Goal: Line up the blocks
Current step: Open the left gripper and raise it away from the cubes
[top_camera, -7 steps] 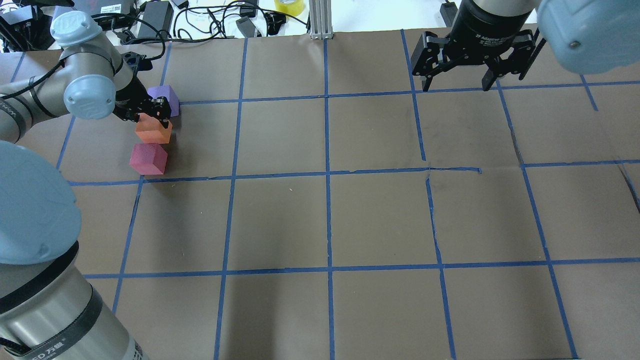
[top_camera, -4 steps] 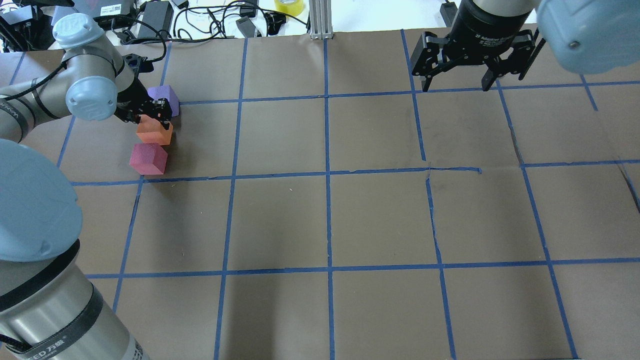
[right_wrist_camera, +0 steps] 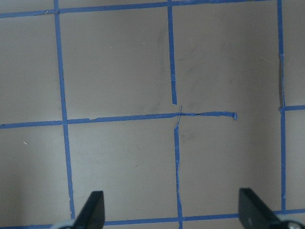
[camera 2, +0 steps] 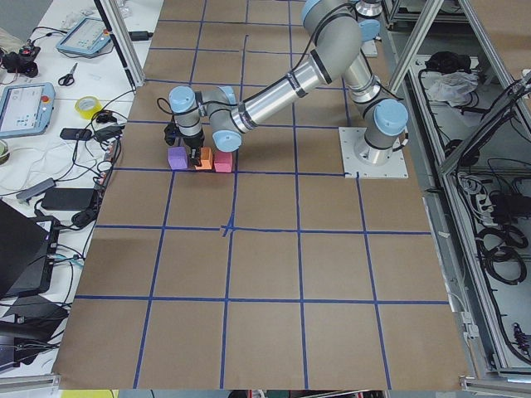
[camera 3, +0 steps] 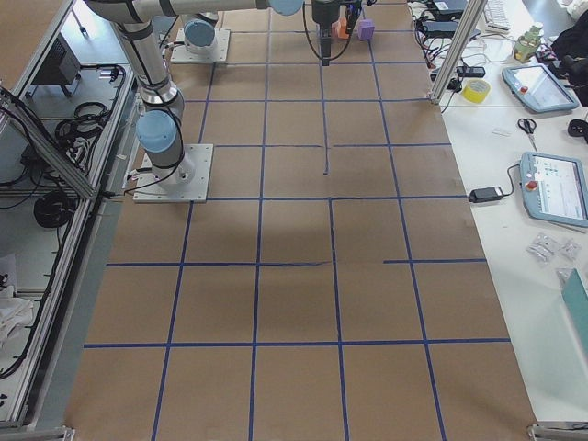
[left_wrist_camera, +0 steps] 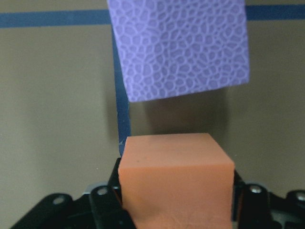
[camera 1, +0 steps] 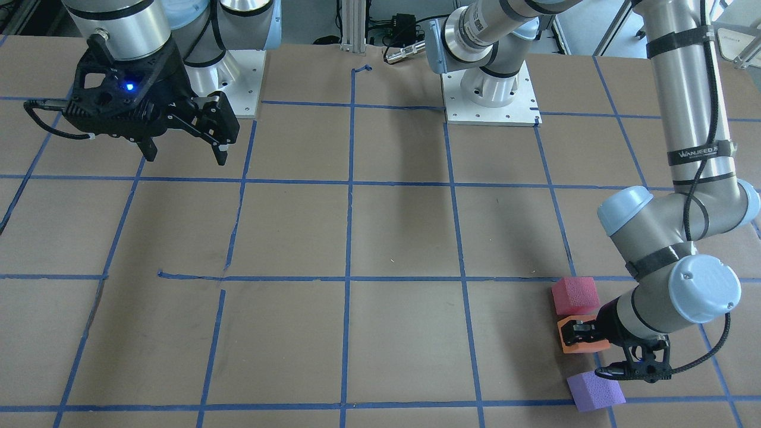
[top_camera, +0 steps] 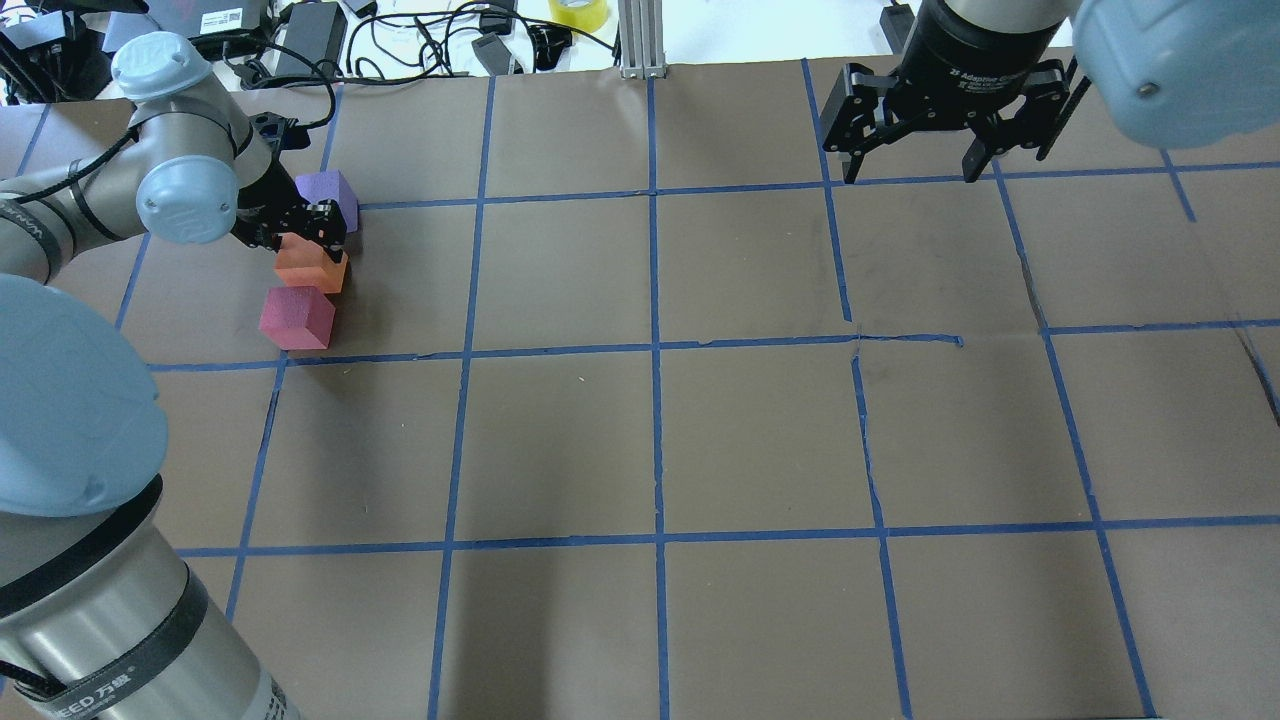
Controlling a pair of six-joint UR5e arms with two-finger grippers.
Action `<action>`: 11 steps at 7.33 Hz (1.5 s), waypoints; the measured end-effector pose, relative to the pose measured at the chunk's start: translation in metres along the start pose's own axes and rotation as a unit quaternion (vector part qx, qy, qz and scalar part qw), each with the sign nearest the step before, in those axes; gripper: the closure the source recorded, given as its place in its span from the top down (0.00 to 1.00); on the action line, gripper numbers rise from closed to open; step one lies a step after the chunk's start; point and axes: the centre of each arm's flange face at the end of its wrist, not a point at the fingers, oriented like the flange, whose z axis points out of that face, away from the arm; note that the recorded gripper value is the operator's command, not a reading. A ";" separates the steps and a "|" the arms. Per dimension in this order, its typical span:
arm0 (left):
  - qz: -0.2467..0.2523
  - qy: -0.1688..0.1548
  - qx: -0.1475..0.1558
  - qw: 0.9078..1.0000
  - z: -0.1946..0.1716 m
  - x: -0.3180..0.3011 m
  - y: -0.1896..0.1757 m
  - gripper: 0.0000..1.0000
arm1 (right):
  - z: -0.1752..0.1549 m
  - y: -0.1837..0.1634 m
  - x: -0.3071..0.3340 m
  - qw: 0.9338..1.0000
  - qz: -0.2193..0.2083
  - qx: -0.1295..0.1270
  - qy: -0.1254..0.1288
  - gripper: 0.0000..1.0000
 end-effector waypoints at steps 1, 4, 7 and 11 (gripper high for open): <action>0.000 0.000 0.000 1.000 0.000 0.000 0.000 0.84 | 0.000 0.000 0.000 1.000 0.000 0.000 0.000 1.00; -0.001 -0.004 0.010 1.000 -0.016 0.000 0.000 0.96 | 0.000 0.000 0.000 1.000 0.000 0.001 -0.001 1.00; 0.008 0.000 0.011 1.000 -0.079 0.017 0.015 1.00 | 0.000 0.000 -0.001 1.000 0.000 0.001 -0.001 1.00; 0.063 0.014 0.024 0.998 -0.220 0.120 0.085 1.00 | 0.000 0.000 -0.001 1.000 -0.001 0.001 -0.001 1.00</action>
